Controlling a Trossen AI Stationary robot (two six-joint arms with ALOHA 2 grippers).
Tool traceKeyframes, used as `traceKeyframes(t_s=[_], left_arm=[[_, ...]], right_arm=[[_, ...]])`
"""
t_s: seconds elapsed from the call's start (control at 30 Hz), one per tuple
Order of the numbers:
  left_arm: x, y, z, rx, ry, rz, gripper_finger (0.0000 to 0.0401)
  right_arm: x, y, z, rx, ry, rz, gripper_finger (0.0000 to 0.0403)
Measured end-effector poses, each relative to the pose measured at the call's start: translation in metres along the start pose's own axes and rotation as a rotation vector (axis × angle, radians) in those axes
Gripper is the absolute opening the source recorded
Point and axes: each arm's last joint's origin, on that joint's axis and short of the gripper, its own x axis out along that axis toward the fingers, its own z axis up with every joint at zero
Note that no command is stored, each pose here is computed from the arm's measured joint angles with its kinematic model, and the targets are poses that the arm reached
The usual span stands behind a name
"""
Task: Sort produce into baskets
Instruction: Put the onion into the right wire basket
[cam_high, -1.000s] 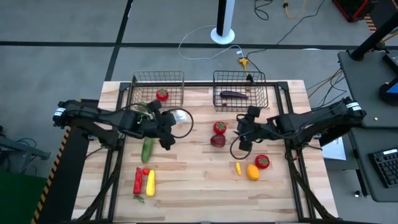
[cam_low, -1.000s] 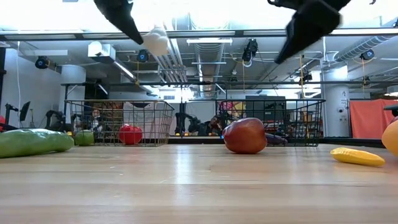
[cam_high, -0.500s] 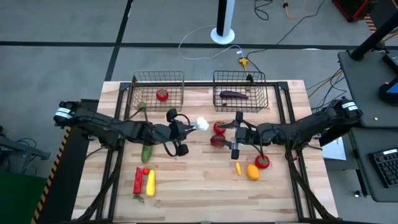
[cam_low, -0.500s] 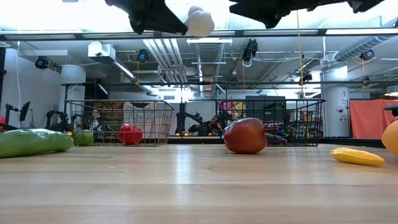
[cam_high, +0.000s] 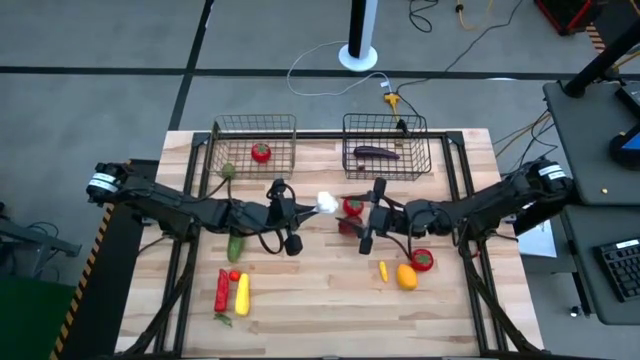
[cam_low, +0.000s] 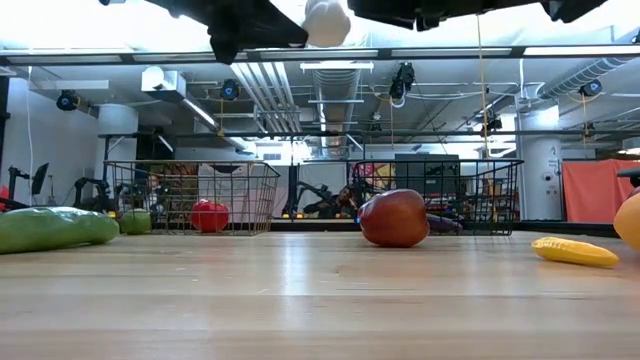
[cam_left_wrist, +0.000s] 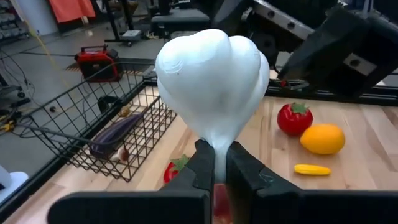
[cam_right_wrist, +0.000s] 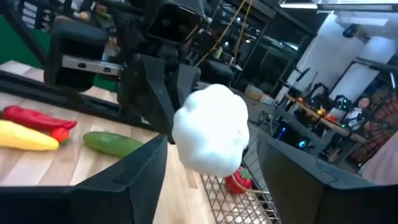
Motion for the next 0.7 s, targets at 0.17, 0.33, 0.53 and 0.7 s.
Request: traceKeyframes(t_s=[0.17, 0.33, 0.53, 0.7], left_arm=[[0.0, 0.0, 0.001, -0.025, -0.023, -0.003, 0.0], [0.0, -0.002, 0.003, -0.036, -0.045, -0.024, 0.0], [-0.002, -0.005, 0.001, -0.034, -0.043, -0.036, 0.0], [-0.004, -0.009, 0.004, -0.05, -0.074, -0.053, 0.0]], right_arm=[[0.01, 0.005, 0.002, -0.028, 0.015, -0.004, 0.0294], [0.019, 0.008, 0.001, -0.019, 0.037, -0.019, 0.0323], [0.024, 0.006, 0.009, 0.005, 0.018, -0.03, 0.0323], [0.024, 0.003, 0.01, 0.022, 0.038, -0.025, 0.0308]])
